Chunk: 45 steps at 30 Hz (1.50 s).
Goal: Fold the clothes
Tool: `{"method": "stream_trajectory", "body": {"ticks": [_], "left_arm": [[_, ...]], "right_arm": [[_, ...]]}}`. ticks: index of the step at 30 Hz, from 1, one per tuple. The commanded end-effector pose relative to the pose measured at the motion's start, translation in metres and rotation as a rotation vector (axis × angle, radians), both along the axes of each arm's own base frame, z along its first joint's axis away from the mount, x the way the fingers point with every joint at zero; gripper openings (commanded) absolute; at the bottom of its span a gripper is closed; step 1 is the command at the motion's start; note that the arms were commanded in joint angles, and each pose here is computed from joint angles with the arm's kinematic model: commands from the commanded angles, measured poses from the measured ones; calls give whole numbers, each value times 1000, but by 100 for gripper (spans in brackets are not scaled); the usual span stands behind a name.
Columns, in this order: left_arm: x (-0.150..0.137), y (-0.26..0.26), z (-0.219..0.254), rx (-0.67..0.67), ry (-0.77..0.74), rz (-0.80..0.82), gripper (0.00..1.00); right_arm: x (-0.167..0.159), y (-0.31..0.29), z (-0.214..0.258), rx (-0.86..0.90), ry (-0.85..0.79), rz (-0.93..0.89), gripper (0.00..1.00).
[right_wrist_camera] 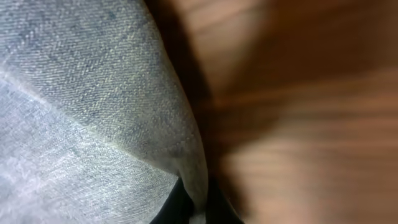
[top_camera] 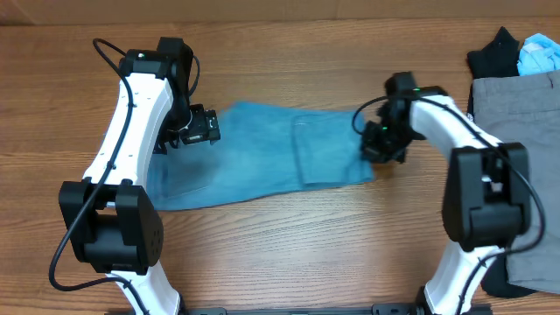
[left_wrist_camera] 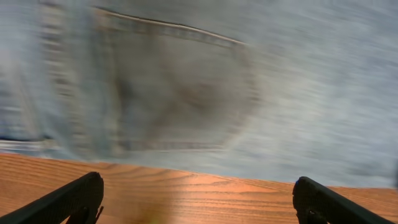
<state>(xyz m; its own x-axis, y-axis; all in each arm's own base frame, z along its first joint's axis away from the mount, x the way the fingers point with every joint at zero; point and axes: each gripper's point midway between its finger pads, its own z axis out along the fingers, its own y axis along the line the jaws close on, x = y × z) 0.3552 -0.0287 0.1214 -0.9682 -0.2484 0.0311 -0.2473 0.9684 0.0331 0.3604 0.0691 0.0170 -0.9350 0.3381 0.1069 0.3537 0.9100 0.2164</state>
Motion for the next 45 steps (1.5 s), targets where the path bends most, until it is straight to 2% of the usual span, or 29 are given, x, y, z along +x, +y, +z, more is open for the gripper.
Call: {"method": "stream_trajectory", "body": {"ticks": [1,6,9,16,26,28,31,34,38,43,45], "left_arm": [[-1,5,-5,17,13,23,100],[-1,5,-5,17,13,22,100],[-1,5,-5,17,12,22,100],[0,4,-5,14,11,17,100],[-1,4,-5,7,13,17,100],[-1,4,-5,7,13,17,100],[-1,4,-5,7,13,17,100],[-2,4,-5,7,16,17,100],[-2,4,-5,7,20,11,100],[-2,4,-5,7,19,9,100],[-1,3,-5,2,15,10,100]], "right_arm": [[11,-41,49,-185,-148,-65,4],[15,-32,106,-178,-286,-57,4],[14,-13,123,-166,-337,-11,4],[9,51,128,-199,-403,64,4],[0,138,117,-116,-458,160,4],[-3,153,108,-91,-439,190,10],[-9,180,93,-27,-412,240,25],[-14,201,83,4,-407,282,49],[-14,202,90,4,-414,285,70],[13,175,137,8,-458,200,81],[27,159,156,7,-484,159,83]]}}
